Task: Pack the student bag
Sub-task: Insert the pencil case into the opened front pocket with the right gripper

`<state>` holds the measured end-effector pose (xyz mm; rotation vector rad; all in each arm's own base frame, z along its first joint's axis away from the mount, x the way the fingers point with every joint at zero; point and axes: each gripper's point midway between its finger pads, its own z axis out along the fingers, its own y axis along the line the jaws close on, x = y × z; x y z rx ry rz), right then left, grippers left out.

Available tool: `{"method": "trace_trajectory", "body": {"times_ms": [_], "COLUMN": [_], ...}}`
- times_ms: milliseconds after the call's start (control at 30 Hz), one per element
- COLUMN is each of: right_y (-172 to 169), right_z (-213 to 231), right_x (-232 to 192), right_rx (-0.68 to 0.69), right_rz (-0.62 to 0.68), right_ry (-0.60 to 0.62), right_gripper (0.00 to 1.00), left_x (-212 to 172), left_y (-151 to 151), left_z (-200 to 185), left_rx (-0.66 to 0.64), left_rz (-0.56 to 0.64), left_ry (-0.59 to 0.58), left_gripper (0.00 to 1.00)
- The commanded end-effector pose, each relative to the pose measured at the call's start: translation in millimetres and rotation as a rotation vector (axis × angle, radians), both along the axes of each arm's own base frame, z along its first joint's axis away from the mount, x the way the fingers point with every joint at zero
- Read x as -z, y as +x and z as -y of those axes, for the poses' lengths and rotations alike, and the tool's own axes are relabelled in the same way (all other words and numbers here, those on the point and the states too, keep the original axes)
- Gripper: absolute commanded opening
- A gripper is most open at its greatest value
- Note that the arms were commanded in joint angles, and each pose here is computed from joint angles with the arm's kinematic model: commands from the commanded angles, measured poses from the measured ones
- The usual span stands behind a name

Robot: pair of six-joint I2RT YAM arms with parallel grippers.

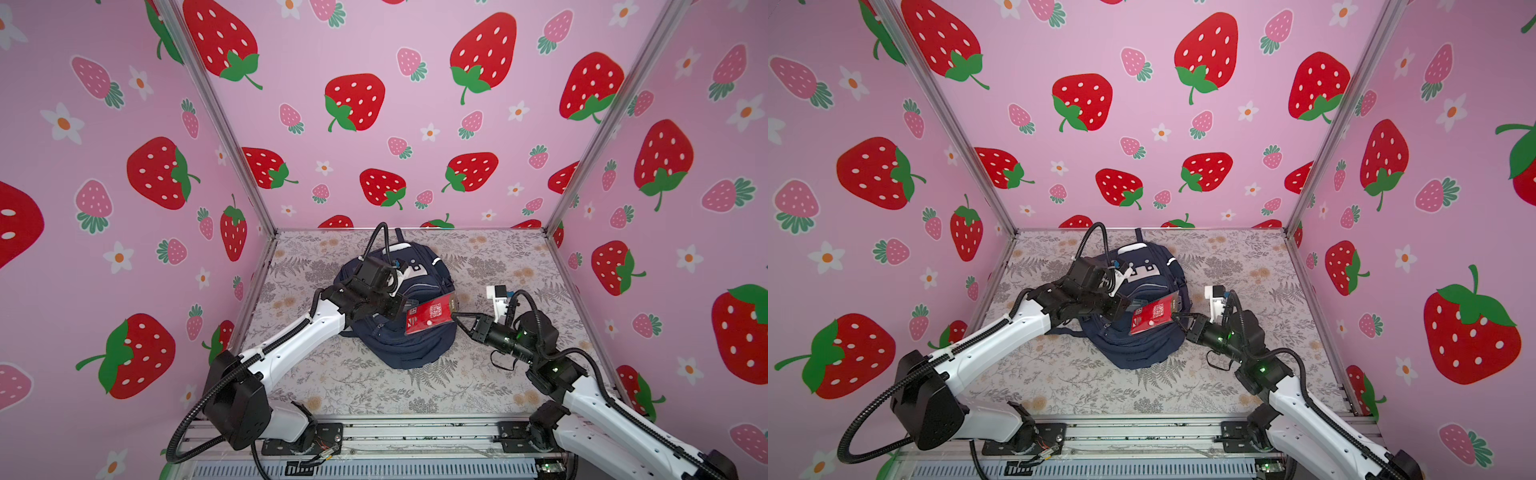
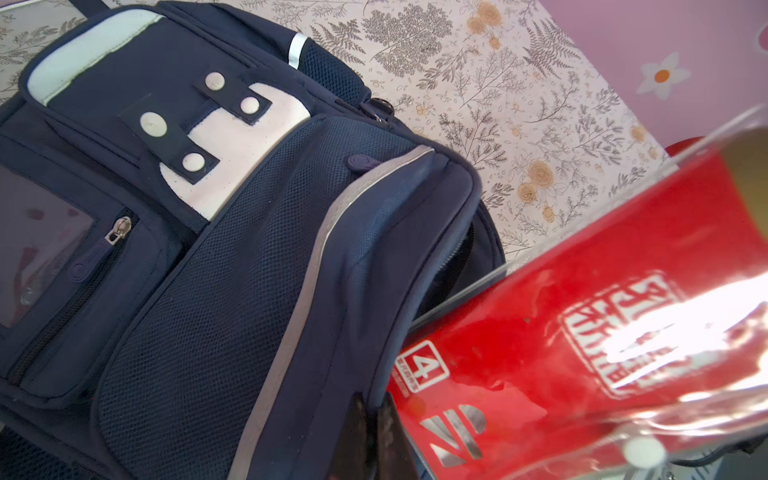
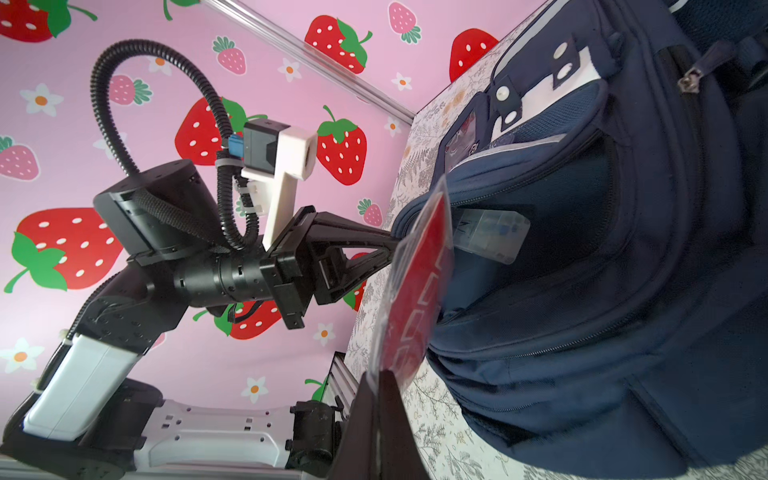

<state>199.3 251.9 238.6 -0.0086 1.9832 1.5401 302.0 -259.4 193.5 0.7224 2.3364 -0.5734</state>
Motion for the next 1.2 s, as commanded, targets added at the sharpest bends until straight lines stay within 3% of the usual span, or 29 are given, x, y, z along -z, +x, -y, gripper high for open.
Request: {"method": "trace_trajectory", "body": {"times_ms": [0,400,567,867,1167], "right_y": [10,24,32,52,68], "right_z": [-4,-44,-58,-72,-75], "right_x": [-31,-2,21,28,62], "right_rx": [0.039,0.009,0.006,0.036,0.086], "right_rz": [0.058,0.011,-0.020,-0.032,-0.126], "right_ry": [0.138,0.087,-0.004,-0.033,-0.113], "right_gripper": [0.00,0.00,0.00,0.00,0.00], "left_x": [-27,-31,-31,-31,-30], "left_y": [3,0,-2,-7,-10], "left_z": [12,11,10,8,3], "left_rx": [0.032,0.048,0.056,0.071,0.078], "left_rz": [0.053,0.063,0.062,0.070,0.078], "left_ry": [-0.099,-0.102,-0.100,-0.094,-0.069], "left_gripper": [0.00,0.00,0.00,0.00,0.00]}}
